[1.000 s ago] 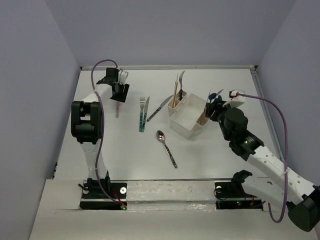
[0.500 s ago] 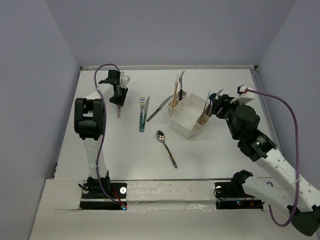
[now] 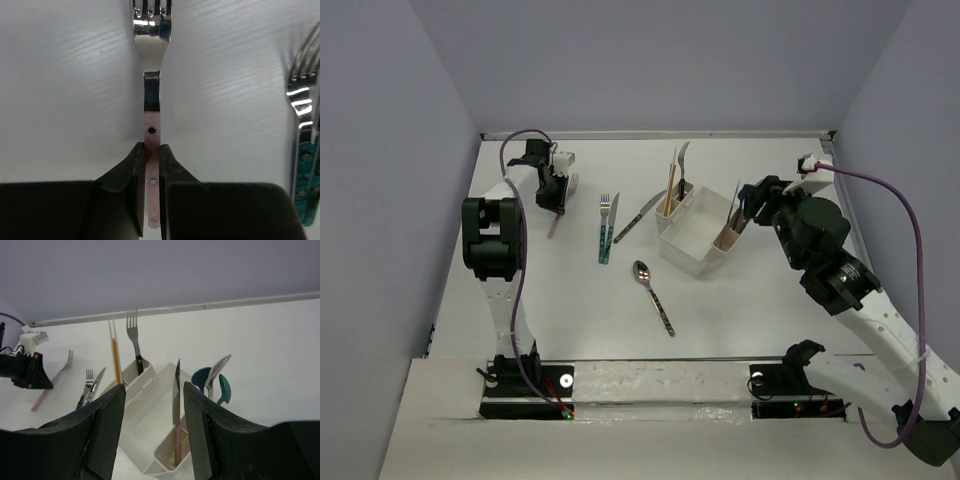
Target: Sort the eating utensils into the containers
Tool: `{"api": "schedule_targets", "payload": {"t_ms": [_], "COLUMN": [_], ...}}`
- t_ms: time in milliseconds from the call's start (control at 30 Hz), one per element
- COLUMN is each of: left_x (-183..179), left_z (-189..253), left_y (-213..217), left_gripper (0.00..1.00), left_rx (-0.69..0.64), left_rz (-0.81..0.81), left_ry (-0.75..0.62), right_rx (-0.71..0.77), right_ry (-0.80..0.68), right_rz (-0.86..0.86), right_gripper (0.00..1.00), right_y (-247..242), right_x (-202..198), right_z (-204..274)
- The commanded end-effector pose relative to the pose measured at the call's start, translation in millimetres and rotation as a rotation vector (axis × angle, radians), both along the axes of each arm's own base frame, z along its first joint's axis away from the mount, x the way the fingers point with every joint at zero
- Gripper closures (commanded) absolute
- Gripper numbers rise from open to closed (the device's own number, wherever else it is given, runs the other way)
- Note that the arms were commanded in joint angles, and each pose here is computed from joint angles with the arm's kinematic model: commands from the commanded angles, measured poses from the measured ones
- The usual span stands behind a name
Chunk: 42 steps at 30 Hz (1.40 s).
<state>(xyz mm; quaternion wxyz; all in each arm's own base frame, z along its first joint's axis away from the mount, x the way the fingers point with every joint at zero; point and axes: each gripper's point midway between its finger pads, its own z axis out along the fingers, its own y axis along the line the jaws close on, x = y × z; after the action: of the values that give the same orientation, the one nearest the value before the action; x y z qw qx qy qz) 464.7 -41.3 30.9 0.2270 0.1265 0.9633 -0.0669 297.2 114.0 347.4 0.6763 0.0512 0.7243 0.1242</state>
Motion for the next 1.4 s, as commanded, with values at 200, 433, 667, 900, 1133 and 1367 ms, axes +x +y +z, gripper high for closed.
{"api": "schedule_targets", "payload": {"t_ms": [200,433,667,900,1133,1367], "left_x": [-6,-66,-80,-84,-87,-90], "left_z": [319,364,376,379,379,379], "left_y": [-85,-151,-185,-196,-201,-204], "left_gripper": [1.0,1.0,1.0,1.0,1.0,1.0], "left_rx": [-0.335,-0.465,-0.477,-0.478,-0.483,-0.491], "left_rz": [-0.27,-0.394,-0.45,-0.479,-0.491,-0.5], "left_ry": [-0.685,-0.742,-0.744,-0.749,-0.746,-0.742], "right_rx": [0.082,0.184,0.286,0.422,0.5,0.506], "right_ry": [-0.081,-0.152,-0.089,-0.117,-0.062,-0.023], "right_rz": [0.46,0.642,0.704,0.692,0.53,0.509], "right_gripper": [0.0,0.0,0.0,0.13,0.26,0.3], "right_y": [97,162,202,216,212,223], "right_x": [2,5,23,40,74,90], "right_z": [90,141,134,132,121,110]}}
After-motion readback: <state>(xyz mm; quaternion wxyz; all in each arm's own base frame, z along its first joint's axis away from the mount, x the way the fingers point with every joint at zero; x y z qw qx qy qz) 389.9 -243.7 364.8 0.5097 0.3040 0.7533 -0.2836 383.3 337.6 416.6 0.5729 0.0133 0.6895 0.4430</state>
